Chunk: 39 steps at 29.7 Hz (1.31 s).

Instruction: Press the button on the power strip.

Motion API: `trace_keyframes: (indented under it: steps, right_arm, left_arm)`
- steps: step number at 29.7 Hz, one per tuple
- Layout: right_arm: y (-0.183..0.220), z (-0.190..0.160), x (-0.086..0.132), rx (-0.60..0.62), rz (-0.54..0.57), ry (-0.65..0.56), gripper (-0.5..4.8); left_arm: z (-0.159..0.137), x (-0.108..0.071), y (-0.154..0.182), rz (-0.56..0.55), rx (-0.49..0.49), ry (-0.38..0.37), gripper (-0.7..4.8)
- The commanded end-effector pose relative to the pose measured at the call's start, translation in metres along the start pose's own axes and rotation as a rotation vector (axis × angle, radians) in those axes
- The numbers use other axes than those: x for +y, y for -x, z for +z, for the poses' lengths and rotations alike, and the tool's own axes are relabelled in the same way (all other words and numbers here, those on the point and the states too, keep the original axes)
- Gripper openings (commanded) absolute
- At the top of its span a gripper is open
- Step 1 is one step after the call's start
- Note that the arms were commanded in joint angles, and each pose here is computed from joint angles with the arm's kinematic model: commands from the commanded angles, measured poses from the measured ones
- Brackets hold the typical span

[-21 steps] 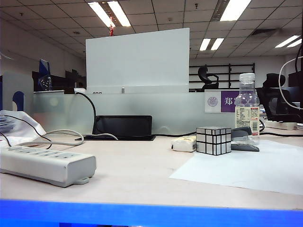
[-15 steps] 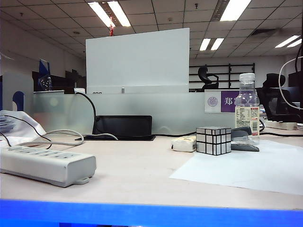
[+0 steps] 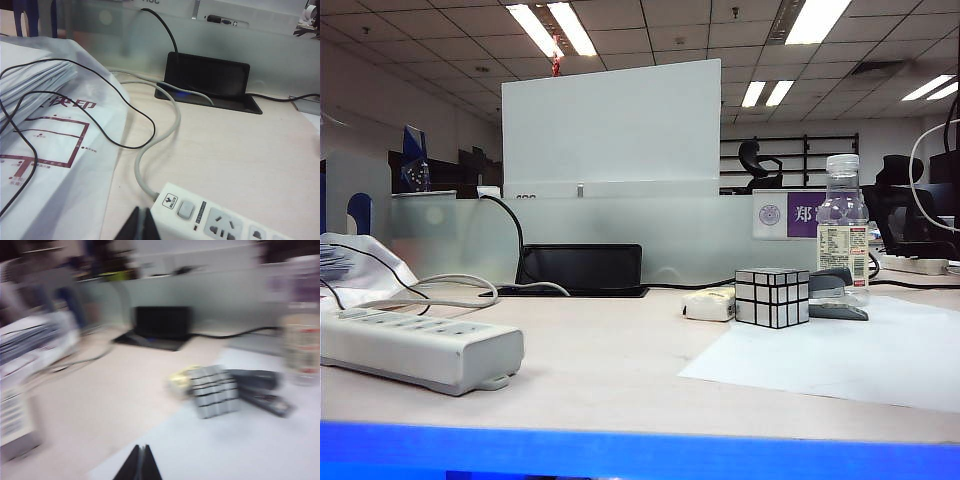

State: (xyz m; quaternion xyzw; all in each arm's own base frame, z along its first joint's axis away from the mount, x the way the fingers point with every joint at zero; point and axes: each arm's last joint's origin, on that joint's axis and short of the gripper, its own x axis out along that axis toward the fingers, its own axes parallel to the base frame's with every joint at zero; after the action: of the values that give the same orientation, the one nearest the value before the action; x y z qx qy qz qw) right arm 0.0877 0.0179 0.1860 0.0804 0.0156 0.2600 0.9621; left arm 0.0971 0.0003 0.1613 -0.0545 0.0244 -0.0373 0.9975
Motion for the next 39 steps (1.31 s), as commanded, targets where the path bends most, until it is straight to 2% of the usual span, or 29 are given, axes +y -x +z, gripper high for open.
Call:
trace_keyframes:
  steps: [1,7,10,18,25,31,37,39]
  right_arm:
    - [0.001,-0.001,0.003,0.027,0.113,0.0,0.0]
    - [0.003,-0.002,0.011,0.071,0.38,-0.001,0.0]
    - [0.004,-0.004,0.013,0.107,0.458,-0.026,0.0]
    - [0.004,-0.009,0.012,0.142,0.454,-0.045,0.0]
    - [0.004,-0.009,0.012,0.142,0.454,-0.044,0.0]
    - [0.004,-0.008,0.012,0.14,0.455,-0.042,0.0]
    - [0.004,-0.008,0.012,0.137,0.455,-0.03,0.0]
    - [0.004,-0.008,0.012,0.133,0.457,-0.012,0.0]
  left_arm:
    - [0.001,0.0,0.0,-0.003,-0.008,-0.001,-0.05]
    - [0.001,0.0,0.0,-0.003,-0.008,-0.001,-0.05]
    - [0.001,0.0,0.0,-0.004,-0.008,-0.001,-0.05]
    - [0.001,0.0,0.0,-0.004,-0.006,0.021,-0.05]
    - [0.01,-0.002,0.006,-0.019,0.057,-0.044,-0.05]
    - [0.026,-0.004,0.01,0.007,0.022,-0.067,-0.05]
    - [0.067,-0.009,0.022,0.018,-0.133,-0.09,-0.05]
    - [0.08,-0.009,0.024,0.051,-0.146,-0.118,-0.05]
